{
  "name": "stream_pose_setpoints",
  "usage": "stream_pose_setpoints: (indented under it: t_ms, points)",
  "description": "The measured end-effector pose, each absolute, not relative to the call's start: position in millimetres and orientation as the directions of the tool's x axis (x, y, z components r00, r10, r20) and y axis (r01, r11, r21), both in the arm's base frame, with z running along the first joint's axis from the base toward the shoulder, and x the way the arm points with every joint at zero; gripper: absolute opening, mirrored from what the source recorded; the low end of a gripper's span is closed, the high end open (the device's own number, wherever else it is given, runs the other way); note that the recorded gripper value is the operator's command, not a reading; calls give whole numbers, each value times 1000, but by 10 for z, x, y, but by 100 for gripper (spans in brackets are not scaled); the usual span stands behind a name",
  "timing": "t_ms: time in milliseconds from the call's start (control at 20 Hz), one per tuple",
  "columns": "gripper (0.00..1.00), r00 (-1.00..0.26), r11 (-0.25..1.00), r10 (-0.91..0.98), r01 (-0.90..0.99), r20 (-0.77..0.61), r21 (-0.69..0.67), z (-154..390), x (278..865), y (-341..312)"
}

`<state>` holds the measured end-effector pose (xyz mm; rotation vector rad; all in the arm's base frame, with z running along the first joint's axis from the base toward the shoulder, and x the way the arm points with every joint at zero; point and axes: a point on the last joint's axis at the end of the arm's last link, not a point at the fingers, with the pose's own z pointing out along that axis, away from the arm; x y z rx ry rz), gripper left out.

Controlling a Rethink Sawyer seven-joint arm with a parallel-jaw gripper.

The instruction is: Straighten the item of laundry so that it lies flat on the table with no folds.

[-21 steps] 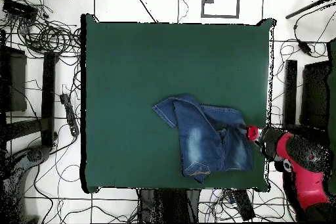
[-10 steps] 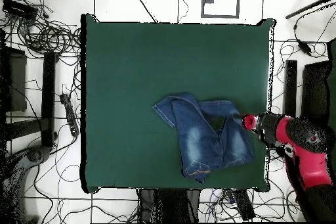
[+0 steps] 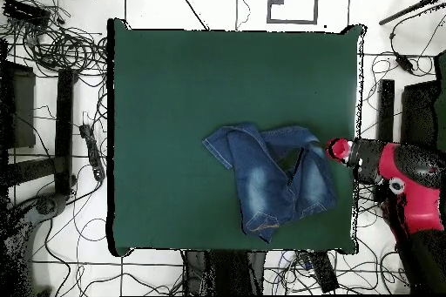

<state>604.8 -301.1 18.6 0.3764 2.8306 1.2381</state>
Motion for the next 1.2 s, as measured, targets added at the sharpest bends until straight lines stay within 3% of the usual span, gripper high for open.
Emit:
stream_pose_setpoints:
  t_ms: [500,1200]
  points:
    - [0,-901,507,344,415,263,755,-8,6246,-3319]
    - [0,-919,480,313,372,241,795,119,6816,-3827]
